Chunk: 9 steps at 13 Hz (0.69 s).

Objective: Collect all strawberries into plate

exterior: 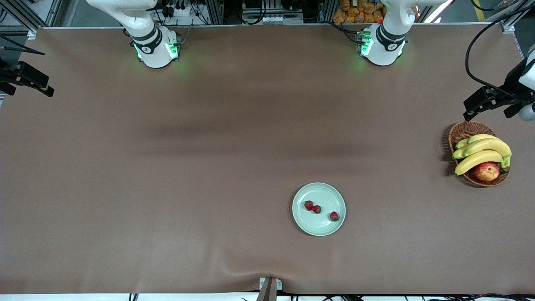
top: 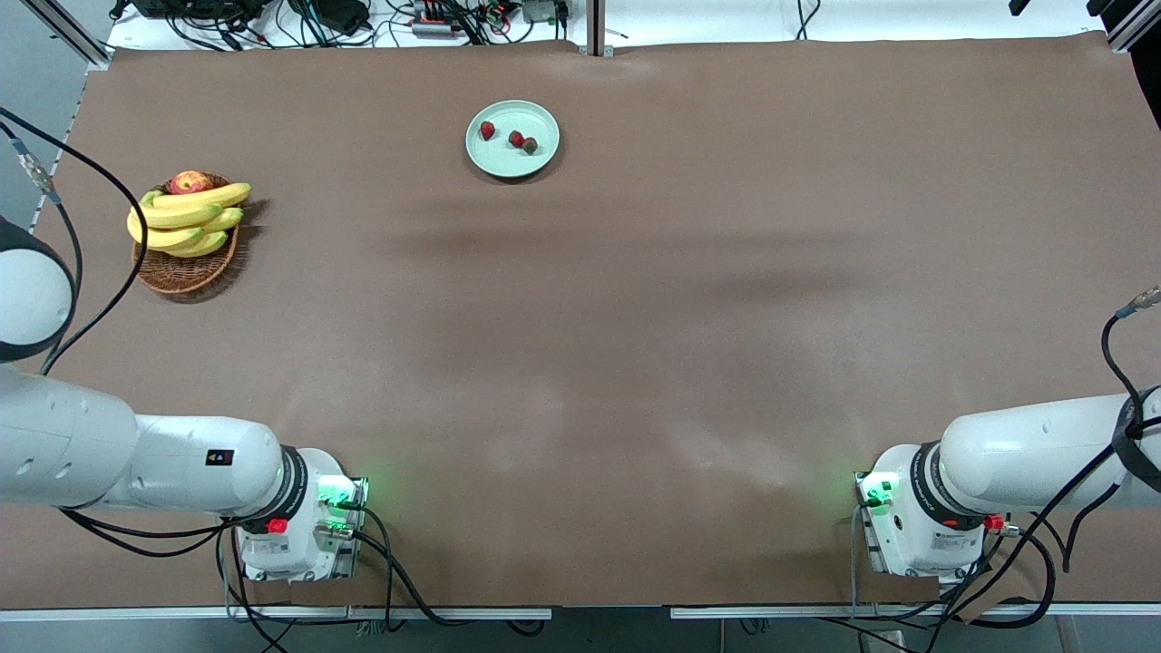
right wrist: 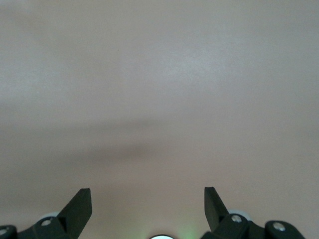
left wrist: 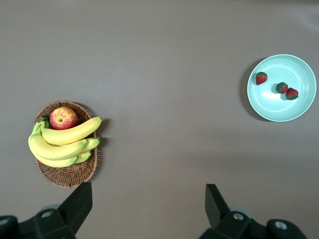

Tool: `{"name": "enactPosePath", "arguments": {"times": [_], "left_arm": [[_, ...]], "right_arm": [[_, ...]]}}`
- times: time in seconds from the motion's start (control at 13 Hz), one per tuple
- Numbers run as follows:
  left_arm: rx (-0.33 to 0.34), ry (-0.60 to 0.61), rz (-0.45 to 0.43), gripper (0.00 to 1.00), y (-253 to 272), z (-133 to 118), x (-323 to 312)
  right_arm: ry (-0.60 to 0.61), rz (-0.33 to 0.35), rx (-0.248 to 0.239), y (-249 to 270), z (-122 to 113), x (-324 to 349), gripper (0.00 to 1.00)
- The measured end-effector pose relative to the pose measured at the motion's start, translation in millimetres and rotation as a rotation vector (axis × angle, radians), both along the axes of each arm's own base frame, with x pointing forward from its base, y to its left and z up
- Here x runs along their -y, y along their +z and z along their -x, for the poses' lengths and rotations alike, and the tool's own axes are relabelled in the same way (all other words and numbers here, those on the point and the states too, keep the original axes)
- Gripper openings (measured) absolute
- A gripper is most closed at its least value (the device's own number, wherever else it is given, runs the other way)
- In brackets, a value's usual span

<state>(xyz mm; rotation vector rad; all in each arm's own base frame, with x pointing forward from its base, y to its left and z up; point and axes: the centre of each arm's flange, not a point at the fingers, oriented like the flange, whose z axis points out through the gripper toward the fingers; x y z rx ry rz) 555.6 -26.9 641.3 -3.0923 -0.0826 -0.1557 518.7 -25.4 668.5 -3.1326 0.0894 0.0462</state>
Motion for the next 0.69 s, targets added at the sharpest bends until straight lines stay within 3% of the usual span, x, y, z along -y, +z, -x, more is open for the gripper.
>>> {"name": "enactPosePath", "arguments": {"times": [0.69], "left_arm": [[-0.032,-0.011,0.034,1.0,-4.1,2.6,9.6]], "right_arm": [[0.0,0.0,0.0,0.0,0.0,0.0,1.0]]}}
